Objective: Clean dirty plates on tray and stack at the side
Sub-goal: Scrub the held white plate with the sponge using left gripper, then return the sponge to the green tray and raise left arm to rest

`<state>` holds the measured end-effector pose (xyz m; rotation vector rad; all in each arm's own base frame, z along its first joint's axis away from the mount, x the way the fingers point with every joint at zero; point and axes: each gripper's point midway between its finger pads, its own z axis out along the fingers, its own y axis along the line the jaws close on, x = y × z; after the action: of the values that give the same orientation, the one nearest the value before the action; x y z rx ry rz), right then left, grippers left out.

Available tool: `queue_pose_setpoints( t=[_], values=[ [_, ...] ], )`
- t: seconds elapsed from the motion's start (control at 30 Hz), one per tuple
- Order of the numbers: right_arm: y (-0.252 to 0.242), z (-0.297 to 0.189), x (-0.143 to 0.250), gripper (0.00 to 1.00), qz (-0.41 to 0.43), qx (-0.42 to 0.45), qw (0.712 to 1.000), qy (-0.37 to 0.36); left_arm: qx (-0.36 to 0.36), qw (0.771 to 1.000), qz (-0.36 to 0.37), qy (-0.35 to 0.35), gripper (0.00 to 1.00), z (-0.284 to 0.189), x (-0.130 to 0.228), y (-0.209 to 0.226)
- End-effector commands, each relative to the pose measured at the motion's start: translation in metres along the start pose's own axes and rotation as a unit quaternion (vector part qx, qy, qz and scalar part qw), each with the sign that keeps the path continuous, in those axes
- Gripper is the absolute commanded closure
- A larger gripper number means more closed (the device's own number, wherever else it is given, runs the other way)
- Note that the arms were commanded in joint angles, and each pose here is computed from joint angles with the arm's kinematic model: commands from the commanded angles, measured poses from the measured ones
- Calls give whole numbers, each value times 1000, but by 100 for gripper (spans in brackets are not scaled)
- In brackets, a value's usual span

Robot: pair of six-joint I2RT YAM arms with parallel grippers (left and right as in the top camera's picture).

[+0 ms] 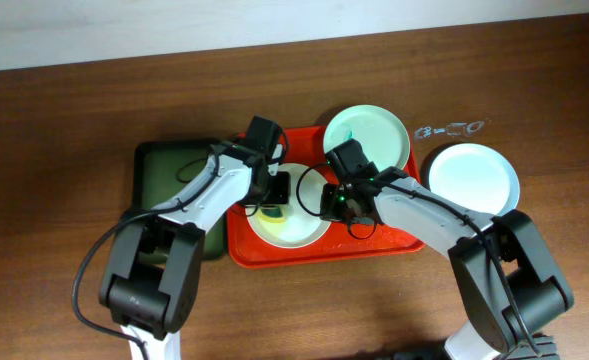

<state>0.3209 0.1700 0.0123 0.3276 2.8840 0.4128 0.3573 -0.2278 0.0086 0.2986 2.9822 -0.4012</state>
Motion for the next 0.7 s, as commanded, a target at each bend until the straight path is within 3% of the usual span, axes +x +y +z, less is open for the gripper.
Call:
queue_pose_setpoints(
  t=[0.0,0.07,0.13,0.23,0.37,0.47,0.67],
  values=[
    [12,-8,-6,96,-11,-20,1000,-10,135,989,10,58,100,18,24,-57],
    [12,-8,-6,96,-11,-20,1000,-10,175,983,14,58,100,9,18,-72],
    [12,-8,-6,96,-11,-20,1000,-10,166,985,24,41,100,-4,3,-67],
    [12,-8,-5,96,-13,-20,1000,-8,46,999,3,-3,100,-46,-32,-17],
    [12,-8,-5,96,-13,-20,1000,-8,-69,997,-9,-33,100,-105,-52,33],
    [12,-8,-5,96,-13,-20,1000,-8,-181,983,-37,-7,100,-128,-38,87],
    [12,-8,-5,96,-13,-20,1000,-8,-225,969,-90,52,100,-97,3,154]
  ],
)
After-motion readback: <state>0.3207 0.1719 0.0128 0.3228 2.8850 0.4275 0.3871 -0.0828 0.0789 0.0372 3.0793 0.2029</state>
